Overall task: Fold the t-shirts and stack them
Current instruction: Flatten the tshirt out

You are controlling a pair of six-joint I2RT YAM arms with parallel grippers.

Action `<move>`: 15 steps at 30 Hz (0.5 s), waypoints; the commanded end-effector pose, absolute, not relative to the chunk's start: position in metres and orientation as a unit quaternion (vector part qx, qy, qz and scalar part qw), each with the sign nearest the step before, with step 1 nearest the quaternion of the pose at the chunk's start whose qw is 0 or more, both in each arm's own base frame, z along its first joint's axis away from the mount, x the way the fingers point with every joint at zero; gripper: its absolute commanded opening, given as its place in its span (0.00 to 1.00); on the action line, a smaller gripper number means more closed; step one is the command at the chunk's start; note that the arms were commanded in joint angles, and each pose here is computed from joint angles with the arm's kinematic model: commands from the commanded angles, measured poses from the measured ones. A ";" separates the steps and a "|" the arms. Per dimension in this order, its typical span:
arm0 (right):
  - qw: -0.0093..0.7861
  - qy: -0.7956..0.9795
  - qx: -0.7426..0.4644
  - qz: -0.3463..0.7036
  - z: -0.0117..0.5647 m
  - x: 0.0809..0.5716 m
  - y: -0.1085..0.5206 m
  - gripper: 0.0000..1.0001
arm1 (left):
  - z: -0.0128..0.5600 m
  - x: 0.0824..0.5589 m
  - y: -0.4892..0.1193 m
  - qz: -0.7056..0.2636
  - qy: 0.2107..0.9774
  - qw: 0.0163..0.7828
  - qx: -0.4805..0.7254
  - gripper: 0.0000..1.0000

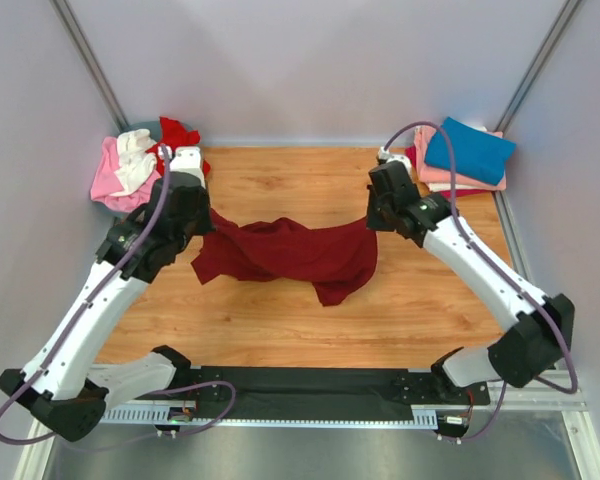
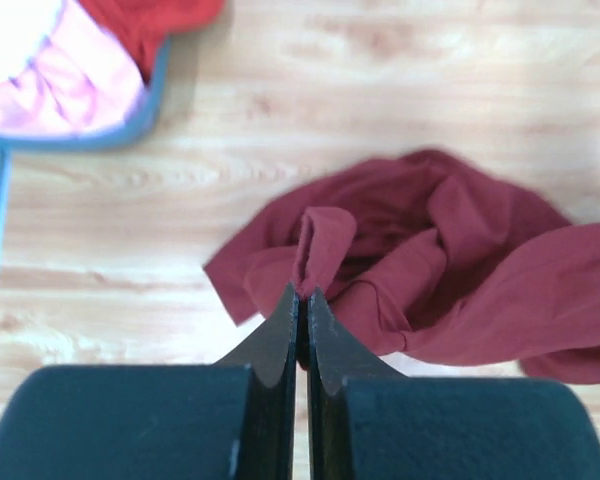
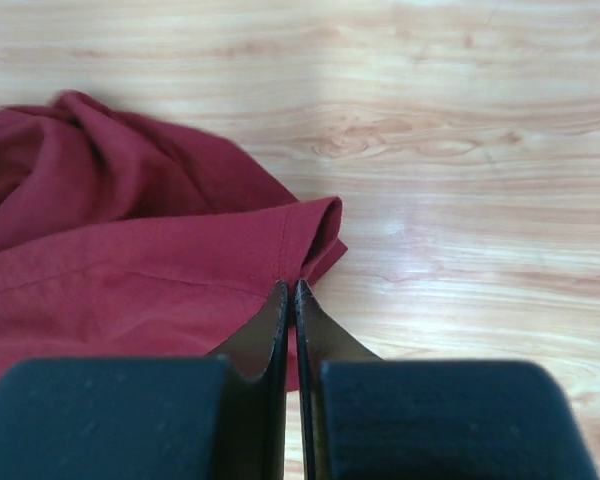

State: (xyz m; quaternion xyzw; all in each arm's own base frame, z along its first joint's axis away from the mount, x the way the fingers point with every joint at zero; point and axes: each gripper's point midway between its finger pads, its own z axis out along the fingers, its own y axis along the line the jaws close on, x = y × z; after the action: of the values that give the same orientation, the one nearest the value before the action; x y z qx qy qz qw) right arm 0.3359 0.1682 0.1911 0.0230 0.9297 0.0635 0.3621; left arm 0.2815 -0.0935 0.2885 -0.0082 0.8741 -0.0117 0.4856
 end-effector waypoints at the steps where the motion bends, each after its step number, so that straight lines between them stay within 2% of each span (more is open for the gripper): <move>1: 0.406 0.912 0.016 0.058 0.248 0.323 0.148 0.00 | 0.341 0.271 -0.077 -0.001 0.851 0.526 0.001 0.00; 6: 0.480 0.874 0.035 0.063 0.326 0.299 0.117 0.00 | 0.390 0.262 -0.066 0.012 0.829 0.560 0.018 0.00; 8: 0.517 0.852 0.052 0.060 0.357 0.285 0.098 0.00 | 0.420 0.256 -0.071 -0.015 0.808 0.587 0.045 0.00; 14: 0.630 0.763 0.075 0.121 0.438 0.229 0.064 0.00 | 0.503 0.222 -0.079 -0.074 0.700 0.697 0.135 0.00; 15: 0.636 0.757 0.071 0.129 0.436 0.224 0.063 0.00 | 0.515 0.210 -0.074 -0.078 0.680 0.716 0.140 0.00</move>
State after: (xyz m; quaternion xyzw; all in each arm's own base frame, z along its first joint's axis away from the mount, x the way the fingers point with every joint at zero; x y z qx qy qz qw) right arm 0.2470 0.0842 0.4118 0.0661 0.7942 0.1256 0.5908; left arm 0.2380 -0.0784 0.4612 0.0846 0.7593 -0.0644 0.6420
